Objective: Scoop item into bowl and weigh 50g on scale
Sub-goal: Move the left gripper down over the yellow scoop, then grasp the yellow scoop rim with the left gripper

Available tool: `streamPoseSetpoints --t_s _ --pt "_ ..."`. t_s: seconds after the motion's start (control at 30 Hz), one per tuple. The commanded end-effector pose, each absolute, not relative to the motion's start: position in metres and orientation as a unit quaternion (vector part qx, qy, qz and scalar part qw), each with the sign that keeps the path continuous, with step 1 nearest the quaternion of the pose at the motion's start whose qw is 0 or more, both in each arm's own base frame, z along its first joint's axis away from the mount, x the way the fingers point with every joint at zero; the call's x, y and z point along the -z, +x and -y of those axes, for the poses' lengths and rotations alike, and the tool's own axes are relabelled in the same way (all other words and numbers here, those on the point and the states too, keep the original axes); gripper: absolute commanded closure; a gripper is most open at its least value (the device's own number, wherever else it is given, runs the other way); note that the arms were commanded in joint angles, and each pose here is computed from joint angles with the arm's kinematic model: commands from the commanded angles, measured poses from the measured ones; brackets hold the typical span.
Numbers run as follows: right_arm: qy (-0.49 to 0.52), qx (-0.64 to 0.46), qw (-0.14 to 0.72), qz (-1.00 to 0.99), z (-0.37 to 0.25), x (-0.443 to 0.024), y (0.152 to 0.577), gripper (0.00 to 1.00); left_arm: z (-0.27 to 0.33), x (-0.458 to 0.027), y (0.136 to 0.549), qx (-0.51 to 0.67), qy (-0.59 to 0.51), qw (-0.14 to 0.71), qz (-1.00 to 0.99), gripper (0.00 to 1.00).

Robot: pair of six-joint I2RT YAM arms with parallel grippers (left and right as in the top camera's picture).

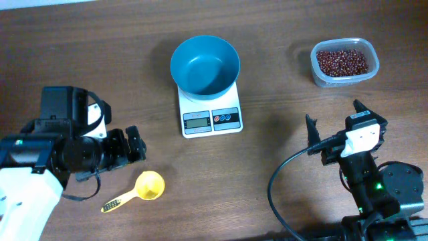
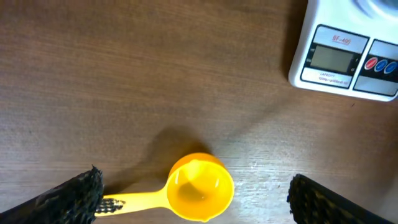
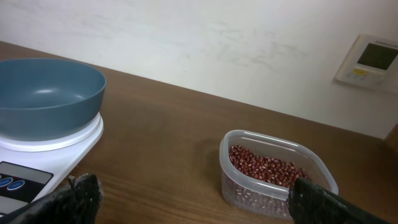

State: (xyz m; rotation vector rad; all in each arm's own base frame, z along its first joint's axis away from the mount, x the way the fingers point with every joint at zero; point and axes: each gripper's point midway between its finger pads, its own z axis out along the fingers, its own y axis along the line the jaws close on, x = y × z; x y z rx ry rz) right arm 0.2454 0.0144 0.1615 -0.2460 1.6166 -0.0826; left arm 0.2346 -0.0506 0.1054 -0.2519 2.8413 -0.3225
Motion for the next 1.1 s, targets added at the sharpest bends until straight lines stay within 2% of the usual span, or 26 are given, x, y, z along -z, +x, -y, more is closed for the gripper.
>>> streamPoseSetpoints --t_s 0.0,0.27,0.33,0.37,0.4,0.5,0.57,0.63,0.73,0.77,0.8,0.87,0.9,0.93,1.07 --pt "-0.105 0.039 0.681 -0.723 -0.013 -0.158 0.246 0.01 0.053 -0.104 0.234 0.118 -0.088 0.135 -0.980 0.01" --pt "-0.105 0.039 0.681 -0.723 -0.013 -0.158 0.246 0.01 0.055 -0.105 0.236 0.118 -0.060 0.142 -0.981 0.00" --pt "-0.105 0.039 0.681 -0.723 -0.013 -0.158 0.246 0.01 0.056 -0.104 0.235 0.110 -0.003 0.144 -0.983 0.16" --pt "-0.105 0.039 0.681 -0.723 -0.013 -0.158 0.246 0.01 0.056 -0.103 0.233 0.112 -0.002 0.141 -0.984 0.15" --pt "-0.105 0.039 0.681 -0.723 -0.013 -0.158 0.246 0.01 0.055 -0.102 0.234 0.109 -0.003 0.141 -0.984 0.01" --pt "-0.105 0.039 0.681 -0.723 -0.013 -0.158 0.246 0.01 0.057 -0.106 0.244 0.114 0.006 0.163 -0.980 0.01" --pt "-0.105 0.039 0.681 -0.723 -0.013 -0.158 0.246 0.01 0.059 -0.103 0.246 0.090 0.151 0.183 -0.967 0.01" --pt "-0.105 0.039 0.681 -0.723 -0.013 -0.158 0.246 0.01 0.057 -0.082 0.227 0.091 0.154 0.147 -0.973 0.01" --pt "-0.105 0.039 0.681 -0.723 -0.013 -0.158 0.246 0.01 0.052 -0.066 0.223 0.078 0.138 0.143 -0.977 0.01" --pt "-0.105 0.039 0.681 -0.723 -0.013 -0.158 0.246 0.01 0.052 -0.065 0.223 0.079 0.135 0.143 -0.977 0.06" --pt "-0.105 0.039 0.681 -0.723 -0.013 -0.158 0.246 0.01 0.055 -0.065 0.219 0.090 0.137 0.137 -0.977 0.02" --pt "-0.105 0.039 0.681 -0.723 -0.013 -0.158 0.246 0.01 0.060 -0.063 0.209 0.107 0.133 0.116 -0.978 0.00" --pt "-0.105 0.039 0.681 -0.723 -0.013 -0.158 0.246 0.01 0.052 -0.062 0.210 0.084 0.131 0.116 -0.981 0.31" --pt "-0.105 0.039 0.681 -0.723 -0.013 -0.158 0.246 0.01 0.045 -0.061 0.213 0.062 0.129 0.120 -0.982 0.01" --pt "-0.105 0.039 0.681 -0.723 -0.013 -0.158 0.246 0.01 0.045 -0.065 0.226 0.055 0.150 0.148 -0.976 0.01"
